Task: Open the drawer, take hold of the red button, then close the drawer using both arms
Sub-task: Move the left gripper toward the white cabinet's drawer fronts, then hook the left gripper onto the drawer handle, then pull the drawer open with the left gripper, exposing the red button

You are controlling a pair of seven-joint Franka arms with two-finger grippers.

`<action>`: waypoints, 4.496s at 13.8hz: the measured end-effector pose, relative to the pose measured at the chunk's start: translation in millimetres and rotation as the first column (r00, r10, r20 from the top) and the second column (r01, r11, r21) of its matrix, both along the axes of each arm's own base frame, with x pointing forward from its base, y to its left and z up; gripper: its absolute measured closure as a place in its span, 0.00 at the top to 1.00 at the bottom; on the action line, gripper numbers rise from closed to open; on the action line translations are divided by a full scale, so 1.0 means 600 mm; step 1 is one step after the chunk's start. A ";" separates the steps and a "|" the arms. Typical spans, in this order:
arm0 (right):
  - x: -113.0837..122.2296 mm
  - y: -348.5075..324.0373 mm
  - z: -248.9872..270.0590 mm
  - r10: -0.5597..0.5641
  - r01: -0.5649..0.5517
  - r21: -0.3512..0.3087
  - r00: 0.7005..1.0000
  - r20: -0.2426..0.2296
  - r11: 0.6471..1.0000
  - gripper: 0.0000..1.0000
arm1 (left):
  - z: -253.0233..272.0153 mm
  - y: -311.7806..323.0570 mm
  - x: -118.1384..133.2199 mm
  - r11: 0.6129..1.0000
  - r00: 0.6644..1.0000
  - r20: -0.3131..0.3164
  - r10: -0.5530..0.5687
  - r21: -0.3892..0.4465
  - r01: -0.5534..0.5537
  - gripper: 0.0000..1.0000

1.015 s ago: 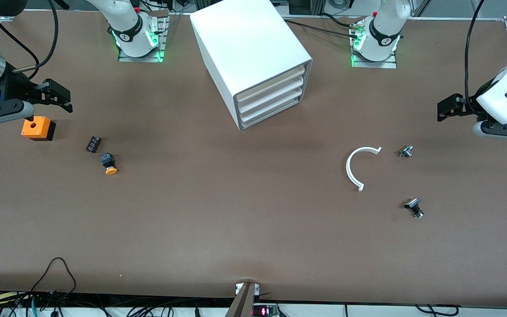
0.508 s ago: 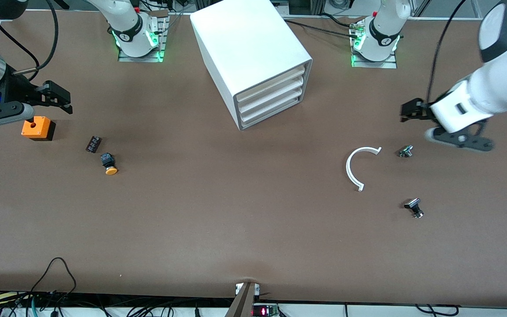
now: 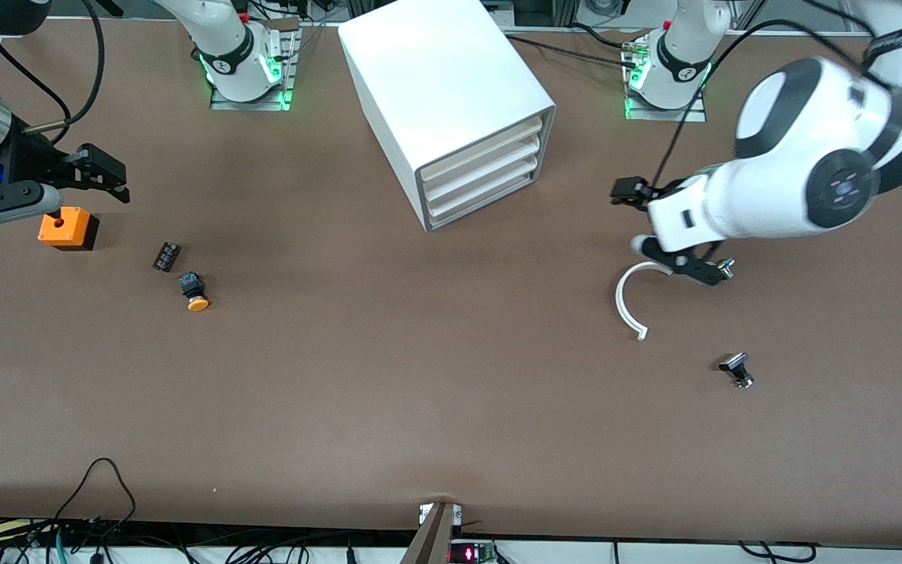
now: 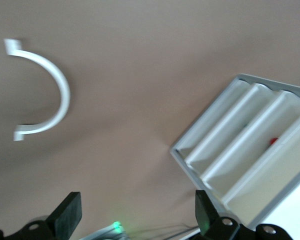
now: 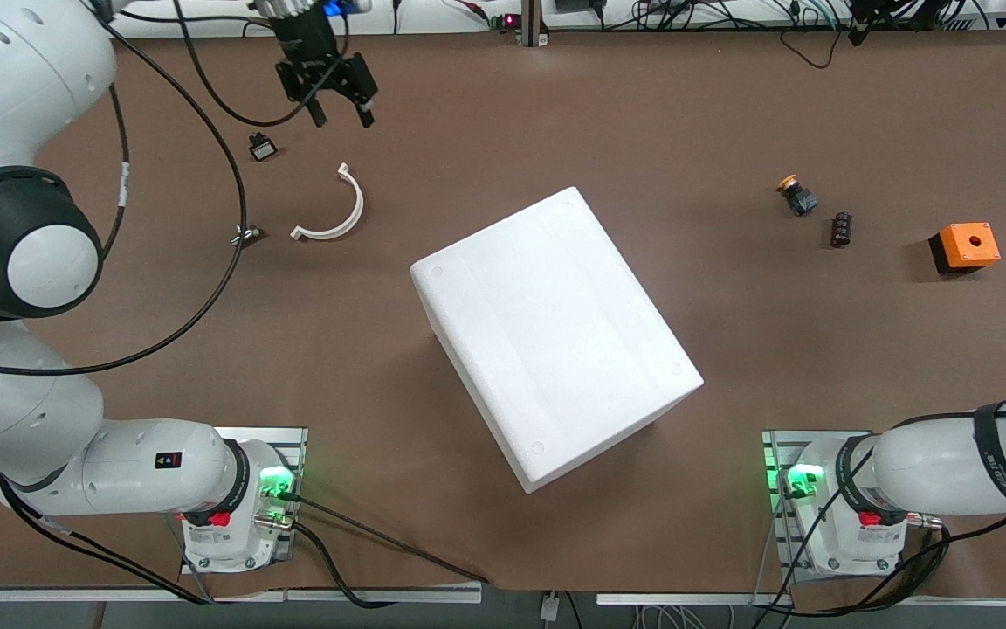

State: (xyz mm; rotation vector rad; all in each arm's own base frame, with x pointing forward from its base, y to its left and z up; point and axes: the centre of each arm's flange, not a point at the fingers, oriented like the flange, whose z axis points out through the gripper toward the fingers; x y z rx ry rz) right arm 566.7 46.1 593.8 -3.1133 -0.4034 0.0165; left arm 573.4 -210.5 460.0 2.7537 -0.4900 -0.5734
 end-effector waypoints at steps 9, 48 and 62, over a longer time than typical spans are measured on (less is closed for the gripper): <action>0.000 0.000 -0.001 0.000 0.000 0.000 1.000 -0.001 1.000 1.00 | -0.156 -0.153 -0.029 0.986 0.974 -0.217 -0.060 -0.163 0.024 1.00; 0.001 -0.002 -0.002 -0.002 0.002 0.000 1.000 -0.002 1.000 1.00 | -0.374 -0.329 -0.129 0.750 0.862 -0.129 -0.490 -0.567 0.341 0.75; 0.008 -0.011 -0.008 -0.012 0.012 0.000 1.000 0.003 1.000 1.00 | -0.376 -0.329 -0.132 0.737 0.860 -0.127 -0.494 -0.587 0.336 0.18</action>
